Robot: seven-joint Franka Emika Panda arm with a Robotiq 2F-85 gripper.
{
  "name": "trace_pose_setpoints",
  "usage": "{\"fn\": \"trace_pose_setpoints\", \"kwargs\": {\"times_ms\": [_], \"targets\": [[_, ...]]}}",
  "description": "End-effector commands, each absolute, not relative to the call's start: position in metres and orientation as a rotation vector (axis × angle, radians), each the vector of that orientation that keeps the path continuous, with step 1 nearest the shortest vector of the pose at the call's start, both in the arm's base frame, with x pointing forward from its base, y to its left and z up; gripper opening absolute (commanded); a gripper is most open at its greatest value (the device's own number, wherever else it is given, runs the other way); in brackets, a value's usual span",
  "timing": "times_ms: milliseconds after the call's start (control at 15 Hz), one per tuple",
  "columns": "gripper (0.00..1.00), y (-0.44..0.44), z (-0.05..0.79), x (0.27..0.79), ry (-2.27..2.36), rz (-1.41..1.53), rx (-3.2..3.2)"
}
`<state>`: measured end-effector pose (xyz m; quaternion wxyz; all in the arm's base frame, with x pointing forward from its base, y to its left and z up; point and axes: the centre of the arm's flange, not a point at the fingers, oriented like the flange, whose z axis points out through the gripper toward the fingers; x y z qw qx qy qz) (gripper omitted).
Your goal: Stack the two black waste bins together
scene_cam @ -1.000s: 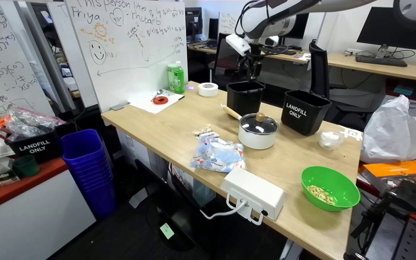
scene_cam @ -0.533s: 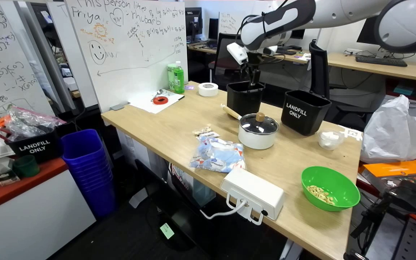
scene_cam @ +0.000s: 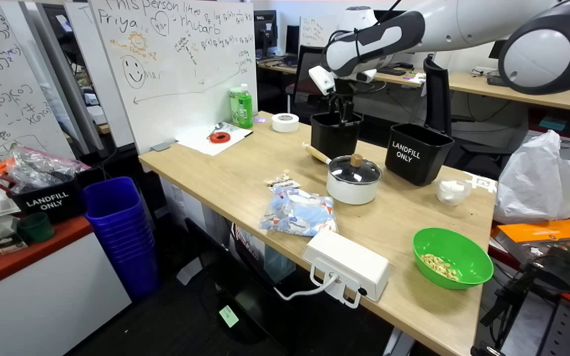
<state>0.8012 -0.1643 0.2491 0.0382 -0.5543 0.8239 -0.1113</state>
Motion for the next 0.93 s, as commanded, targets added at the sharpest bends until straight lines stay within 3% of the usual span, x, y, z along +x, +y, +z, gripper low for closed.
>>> {"fn": "trace_pose_setpoints", "kwargs": {"times_ms": [0,600,667,733,867], "targets": [[1.0,-0.168,0.244,0.83,2.561,-0.329,-1.699],[1.0,-0.171,0.228,0.83,2.629,-0.241,-1.727],[0.9,-0.171,0.226,0.83,2.633,-0.233,-1.728],[0.72,-0.171,0.225,0.829,2.637,-0.226,-1.729],[0.58,-0.171,0.226,0.829,2.641,-0.214,-1.73]]}}
